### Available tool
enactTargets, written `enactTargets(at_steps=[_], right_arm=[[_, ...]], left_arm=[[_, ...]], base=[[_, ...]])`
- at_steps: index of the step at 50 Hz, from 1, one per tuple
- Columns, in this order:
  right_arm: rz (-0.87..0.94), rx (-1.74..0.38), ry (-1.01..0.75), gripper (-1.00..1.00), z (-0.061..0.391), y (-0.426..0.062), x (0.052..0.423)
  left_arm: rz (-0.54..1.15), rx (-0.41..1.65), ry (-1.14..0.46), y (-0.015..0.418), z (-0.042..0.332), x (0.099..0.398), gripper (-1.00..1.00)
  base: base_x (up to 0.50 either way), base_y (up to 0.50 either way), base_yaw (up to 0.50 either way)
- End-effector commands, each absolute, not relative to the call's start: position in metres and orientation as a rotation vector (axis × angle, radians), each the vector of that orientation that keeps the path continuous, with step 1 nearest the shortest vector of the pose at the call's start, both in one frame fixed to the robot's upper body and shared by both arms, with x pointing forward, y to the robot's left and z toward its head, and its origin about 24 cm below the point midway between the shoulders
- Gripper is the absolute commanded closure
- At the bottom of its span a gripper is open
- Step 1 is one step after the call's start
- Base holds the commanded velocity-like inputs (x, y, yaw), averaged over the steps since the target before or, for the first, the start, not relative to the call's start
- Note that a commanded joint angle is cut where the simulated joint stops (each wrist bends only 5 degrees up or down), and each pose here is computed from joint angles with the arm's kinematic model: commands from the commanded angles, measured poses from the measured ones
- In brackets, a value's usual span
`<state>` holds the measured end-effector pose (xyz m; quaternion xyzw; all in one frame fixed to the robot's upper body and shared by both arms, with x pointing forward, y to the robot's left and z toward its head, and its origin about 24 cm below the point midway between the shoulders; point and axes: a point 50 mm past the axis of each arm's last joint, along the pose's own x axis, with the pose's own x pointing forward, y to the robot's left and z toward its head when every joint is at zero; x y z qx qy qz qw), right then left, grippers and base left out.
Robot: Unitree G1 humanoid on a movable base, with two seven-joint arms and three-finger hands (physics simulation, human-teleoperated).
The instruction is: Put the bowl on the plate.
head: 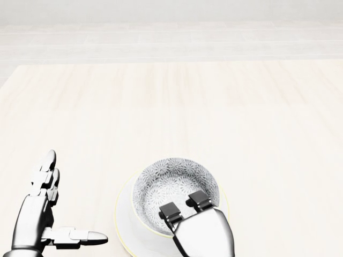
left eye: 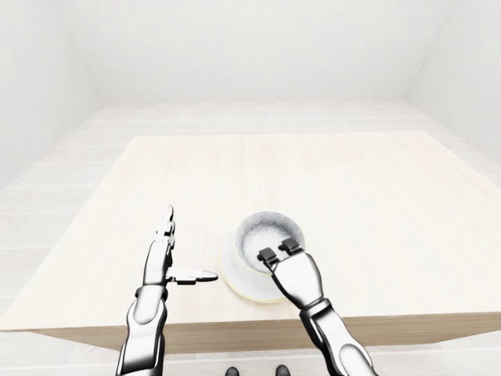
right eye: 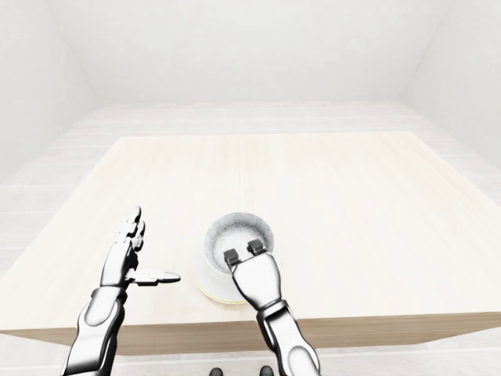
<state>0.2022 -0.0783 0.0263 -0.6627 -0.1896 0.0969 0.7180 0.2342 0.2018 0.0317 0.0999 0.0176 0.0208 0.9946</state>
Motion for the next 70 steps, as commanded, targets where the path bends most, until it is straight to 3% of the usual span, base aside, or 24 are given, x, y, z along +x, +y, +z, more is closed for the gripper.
enactTargets(at_steps=[1, 20, 42, 70], right_arm=[[0.217, -1.469, -0.421, -0.09, 0.027, -0.079, 0.200], [0.228, -1.471, -0.420, -0.36, 0.030, -0.079, 0.195], [0.200, -1.491, -0.396, -0.29, 0.050, -0.093, 0.187], [0.005, -1.415, -0.264, -0.46, 0.070, -0.142, 0.185]], left_arm=[[0.042, 0.200, 0.036, 0.202, 0.031, 0.233, -1.00], [0.042, 0.201, 0.036, 0.203, 0.031, 0.234, -1.00], [0.041, 0.201, 0.032, 0.202, 0.033, 0.238, -1.00], [0.039, 0.210, 0.027, 0.202, 0.039, 0.241, -1.00]], base=[[0.00, 0.00, 0.00], [0.00, 0.00, 0.00], [0.00, 0.00, 0.00], [0.00, 0.00, 0.00]])
